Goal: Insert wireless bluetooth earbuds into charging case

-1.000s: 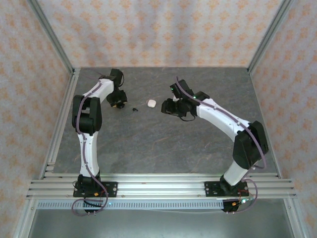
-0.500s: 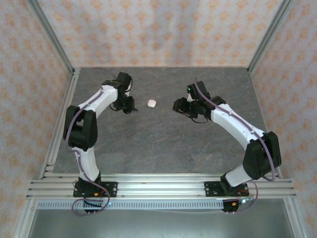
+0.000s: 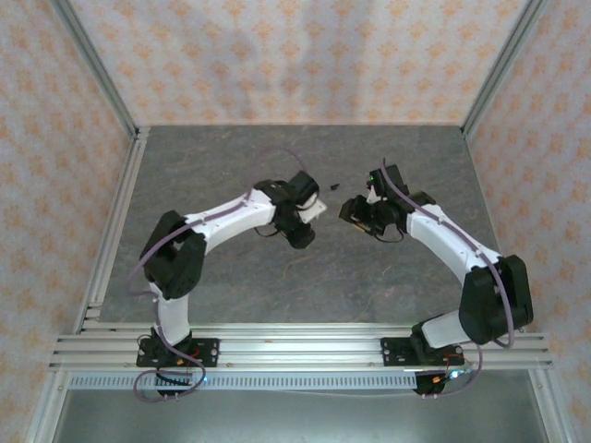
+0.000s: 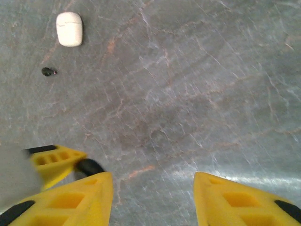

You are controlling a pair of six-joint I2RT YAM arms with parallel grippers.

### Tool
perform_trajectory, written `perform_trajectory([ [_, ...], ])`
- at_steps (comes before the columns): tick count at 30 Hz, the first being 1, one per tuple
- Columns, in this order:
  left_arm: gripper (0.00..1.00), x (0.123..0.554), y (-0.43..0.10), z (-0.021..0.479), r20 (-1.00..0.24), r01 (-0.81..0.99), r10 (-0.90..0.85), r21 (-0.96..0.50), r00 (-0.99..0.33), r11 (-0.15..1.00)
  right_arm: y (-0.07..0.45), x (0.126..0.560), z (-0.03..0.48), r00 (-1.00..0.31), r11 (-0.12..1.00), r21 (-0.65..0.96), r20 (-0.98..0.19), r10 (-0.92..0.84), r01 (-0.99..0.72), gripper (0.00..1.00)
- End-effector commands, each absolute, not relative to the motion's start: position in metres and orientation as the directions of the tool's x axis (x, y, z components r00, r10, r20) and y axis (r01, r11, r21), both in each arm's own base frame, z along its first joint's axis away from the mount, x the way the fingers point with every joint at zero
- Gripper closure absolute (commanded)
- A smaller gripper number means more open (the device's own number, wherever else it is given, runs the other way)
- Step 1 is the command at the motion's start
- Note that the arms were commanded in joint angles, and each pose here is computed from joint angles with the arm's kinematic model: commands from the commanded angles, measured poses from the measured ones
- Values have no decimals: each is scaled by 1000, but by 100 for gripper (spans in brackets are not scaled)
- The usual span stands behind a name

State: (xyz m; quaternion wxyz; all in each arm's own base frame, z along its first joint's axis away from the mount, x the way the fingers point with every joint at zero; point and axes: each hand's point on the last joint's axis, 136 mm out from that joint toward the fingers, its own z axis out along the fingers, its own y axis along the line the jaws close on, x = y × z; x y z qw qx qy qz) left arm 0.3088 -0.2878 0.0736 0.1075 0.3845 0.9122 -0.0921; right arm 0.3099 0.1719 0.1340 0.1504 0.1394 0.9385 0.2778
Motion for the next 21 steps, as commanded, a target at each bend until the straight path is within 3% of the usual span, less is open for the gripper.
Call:
perform_trajectory([
  [1,60,303,-287,56,-207,803,781,-49,-589,593,160,294,130,-917,816,547,-198,345,188,51],
  [6,55,299,-287,53,-190,826,806,-53,-560,561,155,294,124,-917,819,538,-194,349,198,51],
  [12,50,308,-281,81,-268,827,801,27,-536,562,163,299,120,-937,830,532,-173,303,170,50],
  [17,36,316,-270,112,-376,794,752,64,-542,604,165,304,121,-948,860,492,-187,257,136,48],
  [21,18,320,-259,127,-425,767,709,50,-563,639,170,311,124,-949,860,495,-196,248,123,47],
])
